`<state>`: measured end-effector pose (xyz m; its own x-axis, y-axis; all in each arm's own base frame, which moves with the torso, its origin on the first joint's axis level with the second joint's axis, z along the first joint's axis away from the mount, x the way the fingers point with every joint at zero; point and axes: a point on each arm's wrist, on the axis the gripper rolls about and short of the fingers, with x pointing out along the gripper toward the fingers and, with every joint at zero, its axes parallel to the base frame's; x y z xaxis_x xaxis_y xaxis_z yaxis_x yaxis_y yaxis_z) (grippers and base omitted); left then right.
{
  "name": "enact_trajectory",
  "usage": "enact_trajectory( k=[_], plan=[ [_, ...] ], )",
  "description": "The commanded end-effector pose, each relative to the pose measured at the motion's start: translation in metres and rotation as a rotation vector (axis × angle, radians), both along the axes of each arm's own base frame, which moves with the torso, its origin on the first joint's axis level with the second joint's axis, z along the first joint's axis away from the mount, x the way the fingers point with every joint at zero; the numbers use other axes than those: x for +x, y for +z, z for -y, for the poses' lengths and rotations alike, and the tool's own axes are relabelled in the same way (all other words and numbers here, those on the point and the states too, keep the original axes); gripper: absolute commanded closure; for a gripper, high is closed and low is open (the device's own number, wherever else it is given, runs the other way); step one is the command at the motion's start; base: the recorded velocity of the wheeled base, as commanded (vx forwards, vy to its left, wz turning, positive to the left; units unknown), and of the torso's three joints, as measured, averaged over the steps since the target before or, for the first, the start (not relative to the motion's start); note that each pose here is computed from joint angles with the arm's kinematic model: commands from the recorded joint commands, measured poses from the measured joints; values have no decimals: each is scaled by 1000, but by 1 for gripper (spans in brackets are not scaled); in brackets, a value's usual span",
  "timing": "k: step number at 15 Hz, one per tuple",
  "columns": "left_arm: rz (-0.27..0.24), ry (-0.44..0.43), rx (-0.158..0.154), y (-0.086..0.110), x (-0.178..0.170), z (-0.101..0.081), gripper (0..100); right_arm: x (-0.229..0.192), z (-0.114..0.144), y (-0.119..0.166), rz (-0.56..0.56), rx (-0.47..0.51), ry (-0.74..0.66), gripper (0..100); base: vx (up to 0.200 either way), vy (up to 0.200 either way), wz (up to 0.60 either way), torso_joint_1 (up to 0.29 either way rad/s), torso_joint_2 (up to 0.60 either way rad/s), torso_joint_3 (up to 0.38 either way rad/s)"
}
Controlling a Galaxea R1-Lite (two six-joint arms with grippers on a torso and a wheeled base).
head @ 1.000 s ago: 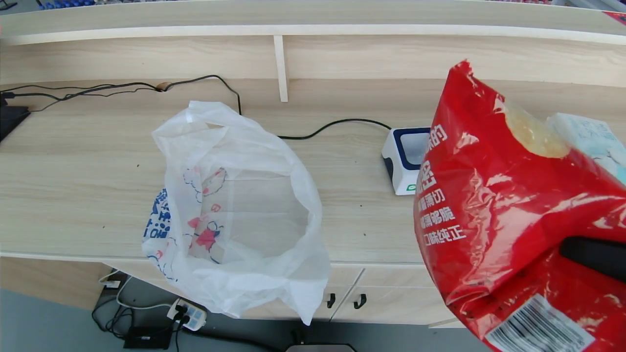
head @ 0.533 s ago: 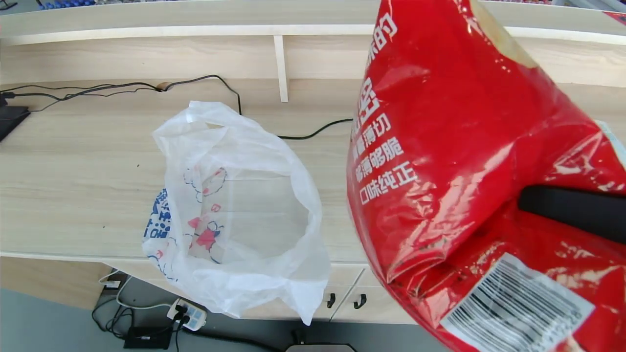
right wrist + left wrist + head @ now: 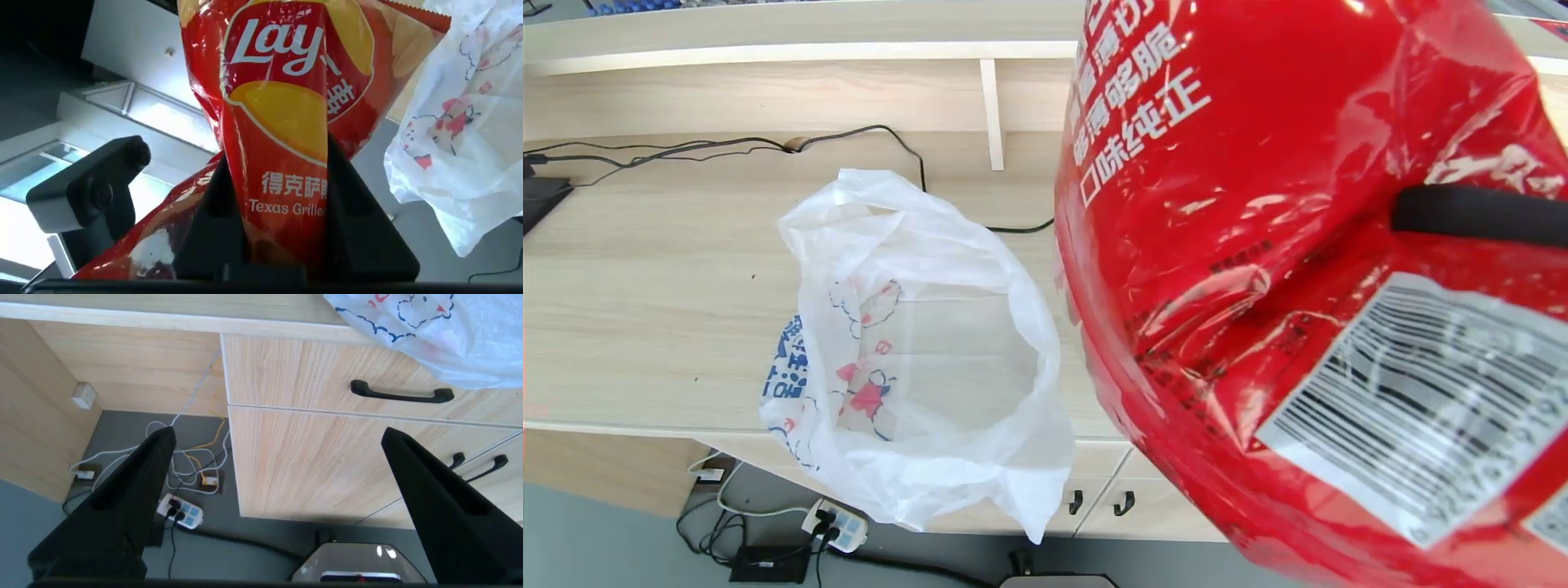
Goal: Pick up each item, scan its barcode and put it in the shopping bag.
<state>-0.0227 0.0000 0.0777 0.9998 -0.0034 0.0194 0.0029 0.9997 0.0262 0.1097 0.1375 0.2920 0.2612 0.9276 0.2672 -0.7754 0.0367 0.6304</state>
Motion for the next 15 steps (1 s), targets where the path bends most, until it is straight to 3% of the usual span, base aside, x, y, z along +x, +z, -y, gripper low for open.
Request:
enact_trajectory(
  k=[1, 4, 6, 7, 9, 10, 13, 15],
  plan=[
    [1, 0, 0, 0, 0, 0, 0, 0, 0, -2, -11, -1, 3, 100, 0, 0, 0, 0, 0, 0],
    [-1, 0, 0, 0, 0, 0, 0, 3, 7, -1, 49, -7, -132, 100, 0, 0, 0, 0, 0, 0],
    [1, 0, 0, 0, 0, 0, 0, 30, 18, -4, 199, -104, -417, 100, 0, 0, 0, 0, 0, 0],
    [1, 0, 0, 0, 0, 0, 0, 41, 24, -6, 232, -141, -489, 100, 0, 0, 0, 0, 0, 0],
    [1, 0, 0, 0, 0, 0, 0, 101, 71, -6, 492, -443, -905, 100, 0, 0, 0, 0, 0, 0],
    [1, 0, 0, 0, 0, 0, 0, 114, 83, 1, 612, -550, -992, 100, 0, 0, 0, 0, 0, 0],
    [1, 0, 0, 0, 0, 0, 0, 133, 82, 4, 860, -786, -1076, 100, 0, 0, 0, 0, 0, 0],
    [1, 0, 0, 0, 0, 0, 0, 138, 79, 7, 997, -887, -1086, 100, 0, 0, 0, 0, 0, 0]
  ],
)
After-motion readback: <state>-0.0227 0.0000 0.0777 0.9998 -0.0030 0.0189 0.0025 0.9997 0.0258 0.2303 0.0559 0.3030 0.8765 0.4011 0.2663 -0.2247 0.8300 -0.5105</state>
